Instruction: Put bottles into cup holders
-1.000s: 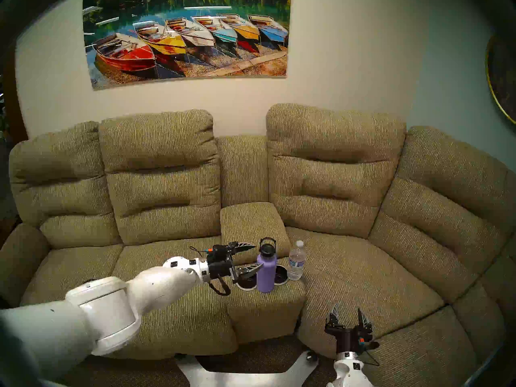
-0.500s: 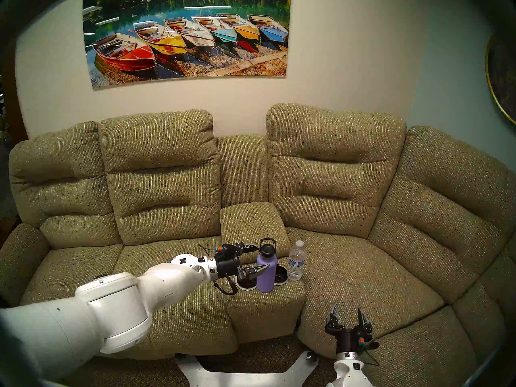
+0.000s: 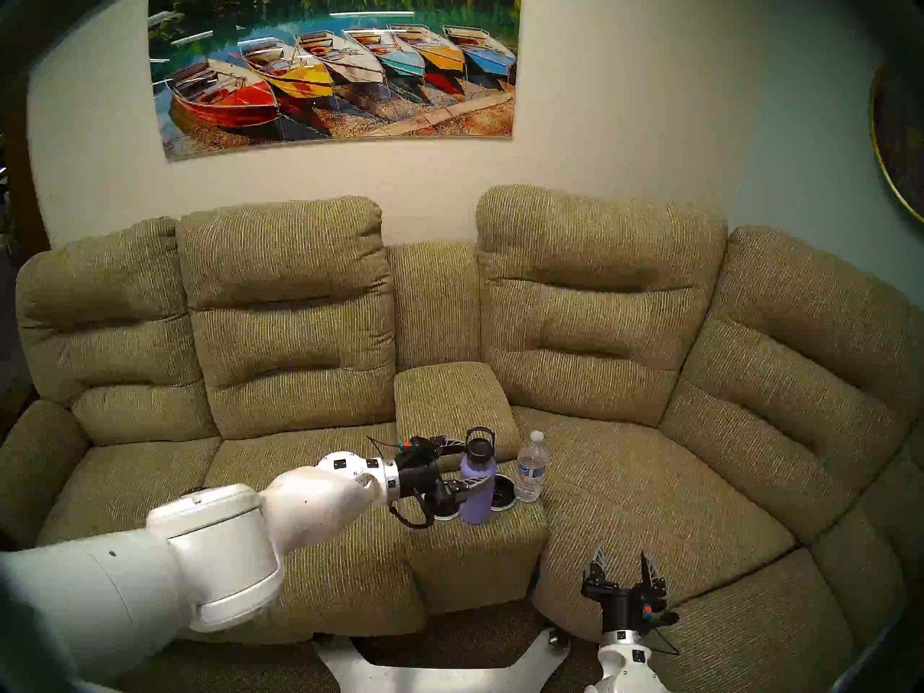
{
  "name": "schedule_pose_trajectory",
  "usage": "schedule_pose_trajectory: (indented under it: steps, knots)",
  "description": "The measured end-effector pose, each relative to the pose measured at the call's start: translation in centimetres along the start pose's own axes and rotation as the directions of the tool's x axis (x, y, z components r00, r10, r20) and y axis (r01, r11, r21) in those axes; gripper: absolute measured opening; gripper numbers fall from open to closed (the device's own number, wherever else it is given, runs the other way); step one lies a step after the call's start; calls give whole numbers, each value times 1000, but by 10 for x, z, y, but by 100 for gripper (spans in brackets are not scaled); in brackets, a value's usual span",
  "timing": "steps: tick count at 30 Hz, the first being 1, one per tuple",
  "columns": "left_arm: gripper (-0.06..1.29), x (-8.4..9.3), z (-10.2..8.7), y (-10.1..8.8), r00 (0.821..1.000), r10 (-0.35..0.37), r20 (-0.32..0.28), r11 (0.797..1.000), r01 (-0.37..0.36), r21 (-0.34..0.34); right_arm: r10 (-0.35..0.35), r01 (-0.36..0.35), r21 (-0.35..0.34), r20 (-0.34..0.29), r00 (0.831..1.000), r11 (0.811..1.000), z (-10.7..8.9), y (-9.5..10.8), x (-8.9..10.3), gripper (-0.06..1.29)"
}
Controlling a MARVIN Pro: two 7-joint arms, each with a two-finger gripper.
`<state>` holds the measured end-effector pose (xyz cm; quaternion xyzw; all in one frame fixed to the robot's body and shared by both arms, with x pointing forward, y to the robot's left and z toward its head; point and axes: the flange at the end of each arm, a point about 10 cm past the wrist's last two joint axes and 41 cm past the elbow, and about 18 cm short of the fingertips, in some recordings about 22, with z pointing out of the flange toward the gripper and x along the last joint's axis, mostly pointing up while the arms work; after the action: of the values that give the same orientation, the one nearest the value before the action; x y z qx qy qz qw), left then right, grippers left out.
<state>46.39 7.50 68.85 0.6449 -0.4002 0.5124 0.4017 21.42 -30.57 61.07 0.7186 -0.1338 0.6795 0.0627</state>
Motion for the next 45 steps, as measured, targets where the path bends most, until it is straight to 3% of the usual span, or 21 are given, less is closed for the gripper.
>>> schedule_pose_trajectory:
  steps: [21, 23, 28, 32, 36, 45]
  knots:
    - [122, 9, 20, -5, 999, -3, 39, 997, 0, 80, -2, 2, 3, 1, 1000, 1000, 1, 0, -1, 121]
    - [117, 9, 20, -6, 999, -4, 41, 996, 0, 84, -2, 2, 3, 1, 1000, 1000, 1, 0, -1, 121]
    - [64, 9, 21, -6, 999, 4, 47, 996, -9, 89, -2, 2, 3, 0, 1000, 1000, 1, 0, -1, 121]
    - [66, 7, 20, -5, 998, 32, 51, 996, -36, 76, -2, 2, 3, 0, 1000, 1000, 1, 0, -1, 121]
    - [56, 6, 14, -3, 996, 75, 47, 996, -77, 37, -1, 1, 3, 0, 1000, 1000, 1, 0, 0, 121]
    - [55, -1, -14, -5, 982, 187, 18, 981, -186, -50, -1, 1, 2, -1, 1000, 1000, 1, 0, 0, 121]
